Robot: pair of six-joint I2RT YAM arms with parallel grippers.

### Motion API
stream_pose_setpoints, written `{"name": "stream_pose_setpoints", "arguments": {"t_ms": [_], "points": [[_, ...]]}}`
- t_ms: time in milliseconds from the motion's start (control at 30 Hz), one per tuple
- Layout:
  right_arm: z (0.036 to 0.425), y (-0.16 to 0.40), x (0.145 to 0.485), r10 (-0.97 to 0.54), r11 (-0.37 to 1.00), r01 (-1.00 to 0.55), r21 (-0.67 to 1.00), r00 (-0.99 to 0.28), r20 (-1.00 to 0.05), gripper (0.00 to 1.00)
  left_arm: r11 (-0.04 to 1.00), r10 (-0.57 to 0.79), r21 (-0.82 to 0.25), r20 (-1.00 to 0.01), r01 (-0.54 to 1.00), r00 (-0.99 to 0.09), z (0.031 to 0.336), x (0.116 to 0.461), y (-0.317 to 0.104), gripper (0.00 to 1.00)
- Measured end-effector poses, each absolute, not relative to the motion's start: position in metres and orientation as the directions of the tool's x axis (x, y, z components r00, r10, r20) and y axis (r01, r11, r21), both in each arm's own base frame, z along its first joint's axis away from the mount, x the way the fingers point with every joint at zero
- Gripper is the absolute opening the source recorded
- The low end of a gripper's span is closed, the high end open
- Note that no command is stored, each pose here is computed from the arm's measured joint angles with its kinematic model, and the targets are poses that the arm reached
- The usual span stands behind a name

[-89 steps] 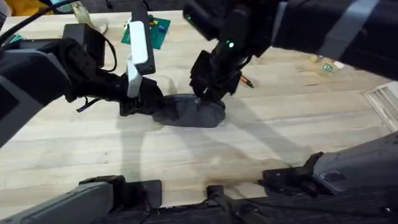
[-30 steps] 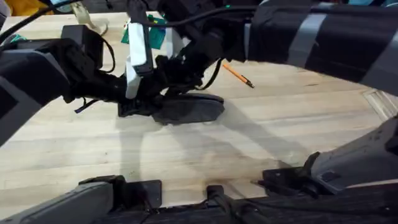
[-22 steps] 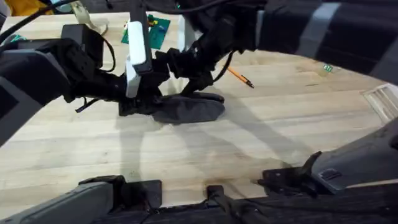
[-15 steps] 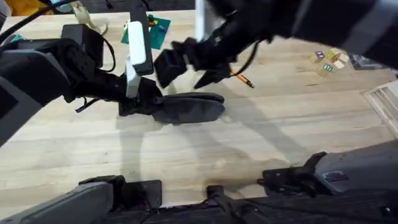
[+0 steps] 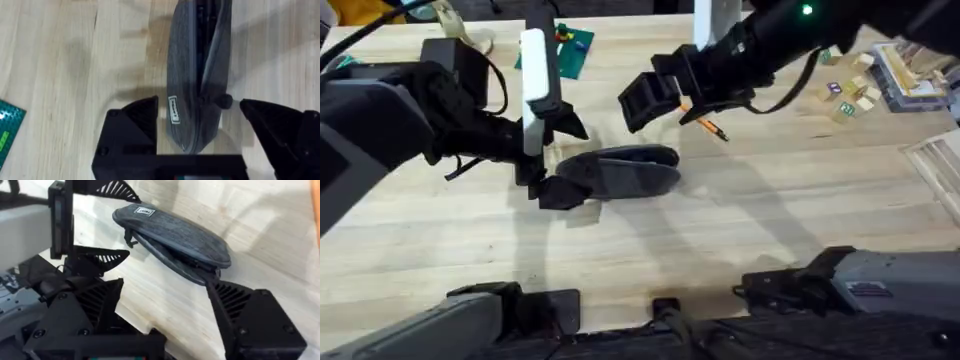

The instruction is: Unzip the bag, pick up the pens from the table one at a time and place them inside, then zip the bag closed.

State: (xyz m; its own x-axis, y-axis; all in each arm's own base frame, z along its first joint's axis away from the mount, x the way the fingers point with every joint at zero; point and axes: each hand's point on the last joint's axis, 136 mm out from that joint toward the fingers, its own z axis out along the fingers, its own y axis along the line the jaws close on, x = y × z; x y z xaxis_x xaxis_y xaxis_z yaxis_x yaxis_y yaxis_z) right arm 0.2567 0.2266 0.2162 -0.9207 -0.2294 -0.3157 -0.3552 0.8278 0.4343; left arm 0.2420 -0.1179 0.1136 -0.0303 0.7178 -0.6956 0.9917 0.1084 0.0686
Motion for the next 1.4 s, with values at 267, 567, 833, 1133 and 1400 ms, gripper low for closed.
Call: {"name": "stream_pose_setpoints", "arguments": {"t_ms": [267, 567, 833, 1133, 1400], "points": [[0.236, 0.222, 0.252, -0.277, 0.8, -0.443, 0.405, -0.87, -0.407, 0.998, 0.109, 0.721, 0.076, -0.692, 0.991, -0.026, 0.113, 0.244, -0.117, 0.992], [0.258, 0.216, 0.242, -0.343, 0.756, -0.55, 0.355, -0.795, -0.501, 0.997, 0.195, 0.752, 0.064, -0.65, 0.979, -0.108, 0.131, 0.24, -0.091, 0.992], [0.275, 0.216, 0.242, -0.435, 0.696, -0.662, 0.277, -0.697, -0.57, 0.997, 0.305, 0.765, 0.254, -0.64, 0.918, -0.077, 0.198, 0.236, -0.063, 0.992], [0.281, 0.22, 0.247, -0.558, 0.59, -0.795, 0.14, -0.527, -0.64, 0.443, 0.346, 0.775, 0.335, -0.628, 0.876, -0.067, 0.218, 0.219, -0.055, 0.992], [0.292, 0.234, 0.251, -0.686, 0.383, -0.919, -0.091, -0.217, -0.695, 0.034, 0.348, 0.772, 0.314, -0.631, 0.883, -0.08, 0.217, 0.212, -0.057, 0.992]]}}
